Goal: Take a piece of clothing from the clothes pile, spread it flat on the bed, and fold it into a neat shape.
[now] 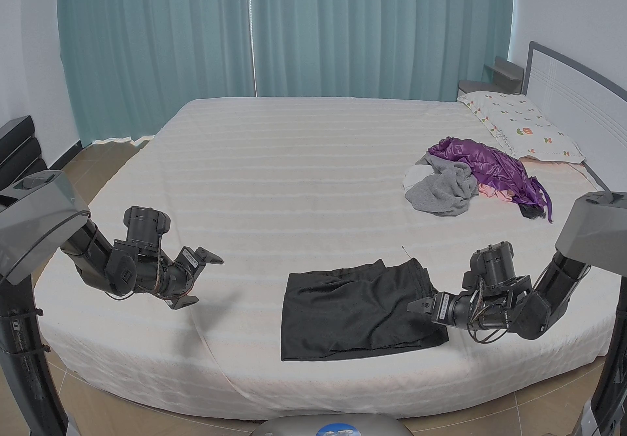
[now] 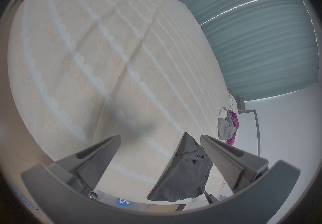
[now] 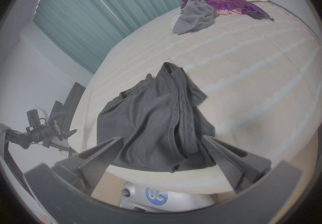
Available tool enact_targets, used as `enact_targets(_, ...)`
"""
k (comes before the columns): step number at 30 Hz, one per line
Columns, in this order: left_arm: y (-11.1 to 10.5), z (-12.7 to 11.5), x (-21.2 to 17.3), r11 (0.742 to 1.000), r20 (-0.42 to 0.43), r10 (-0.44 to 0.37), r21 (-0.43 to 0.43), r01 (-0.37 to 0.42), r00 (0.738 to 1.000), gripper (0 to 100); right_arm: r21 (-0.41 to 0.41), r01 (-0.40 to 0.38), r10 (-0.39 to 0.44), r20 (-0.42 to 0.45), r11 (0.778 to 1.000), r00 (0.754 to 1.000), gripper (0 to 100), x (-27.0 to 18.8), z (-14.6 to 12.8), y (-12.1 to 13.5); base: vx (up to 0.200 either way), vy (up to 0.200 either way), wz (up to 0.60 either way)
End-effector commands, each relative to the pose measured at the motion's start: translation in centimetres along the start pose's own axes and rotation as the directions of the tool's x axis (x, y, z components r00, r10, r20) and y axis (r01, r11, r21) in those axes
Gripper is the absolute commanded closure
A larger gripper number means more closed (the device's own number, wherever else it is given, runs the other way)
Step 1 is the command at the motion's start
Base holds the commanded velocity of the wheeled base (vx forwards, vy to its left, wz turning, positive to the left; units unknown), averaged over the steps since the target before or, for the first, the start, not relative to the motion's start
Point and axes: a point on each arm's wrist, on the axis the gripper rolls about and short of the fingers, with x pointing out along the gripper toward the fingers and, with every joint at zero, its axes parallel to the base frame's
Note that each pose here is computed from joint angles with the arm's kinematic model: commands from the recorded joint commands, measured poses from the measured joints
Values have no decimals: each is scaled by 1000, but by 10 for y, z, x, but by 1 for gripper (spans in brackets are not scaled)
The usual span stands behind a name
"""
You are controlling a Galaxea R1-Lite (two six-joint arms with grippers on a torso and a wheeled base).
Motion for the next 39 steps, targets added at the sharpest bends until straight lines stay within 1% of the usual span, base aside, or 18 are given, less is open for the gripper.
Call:
enact_targets(1,0,0,1,1000,0,1,-1,-1,1000,0,-14,4,-5,-34,1000,999,0,25,-11,-4,0,0,0)
enact_targets(4,0,0,1,1000,0,1,-1,-1,1000,0,-21,14,-15,-42,1000,999,0,30,-14,-6,0,0,0)
enact_targets(5,0,0,1,1000,0,0,0,0,1000,0,-26,21,-22,-45,999,999,100,31,-14,-8,0,0,0)
enact_targets(6,0,0,1,1000,0,0,0,0,1000,0,-26,21,-22,-45,999,999,100,31,-14,-8,0,0,0)
enact_targets(9,0,0,1,1000,0,0,0,0,1000,0,-65,40,-43,-47,997,998,100,25,-14,-15,0,0,0)
enact_targets(12,0,0,1,1000,0,0,0,0,1000,0,-79,51,-55,-40,996,998,100,20,-13,-20,0,0,0)
enact_targets(15,0,0,1,1000,0,1,-1,-1,1000,0,-69,67,-70,-33,995,997,100,12,-10,-25,0,0,0)
enact_targets(19,0,0,1,1000,0,0,-2,0,1000,0,-79,82,-85,-31,994,996,100,6,-10,-32,0,0,0)
enact_targets(25,0,0,1,1000,0,1,-1,-1,1000,0,-79,87,-89,-31,993,996,100,4,-11,-34,0,0,0)
enact_targets(28,0,0,1,1000,0,1,-2,-1,1000,0,-92,98,-103,-50,991,993,100,1,-16,-37,0,0,0)
enact_targets(29,0,0,1,1000,0,1,-1,-1,1000,0,-103,100,-106,-53,990,993,0,0,-17,-38,0,0,0)
enact_targets(31,0,0,1,1000,0,0,0,0,1000,0,-123,108,-115,-52,987,992,0,-1,-16,-42,0,0,0)
enact_targets(33,0,0,1,1000,0,0,0,0,1000,0,-125,105,-111,-43,987,993,0,-1,-14,-42,0,0,0)
enact_targets(36,0,0,1,1000,0,1,-1,-1,1000,0,-100,78,-79,-4,992,997,0,-2,-2,-36,0,0,0)
enact_targets(39,0,0,1,1000,0,1,-1,-1,1000,0,-58,52,-49,40,997,998,0,3,11,-28,0,0,0)
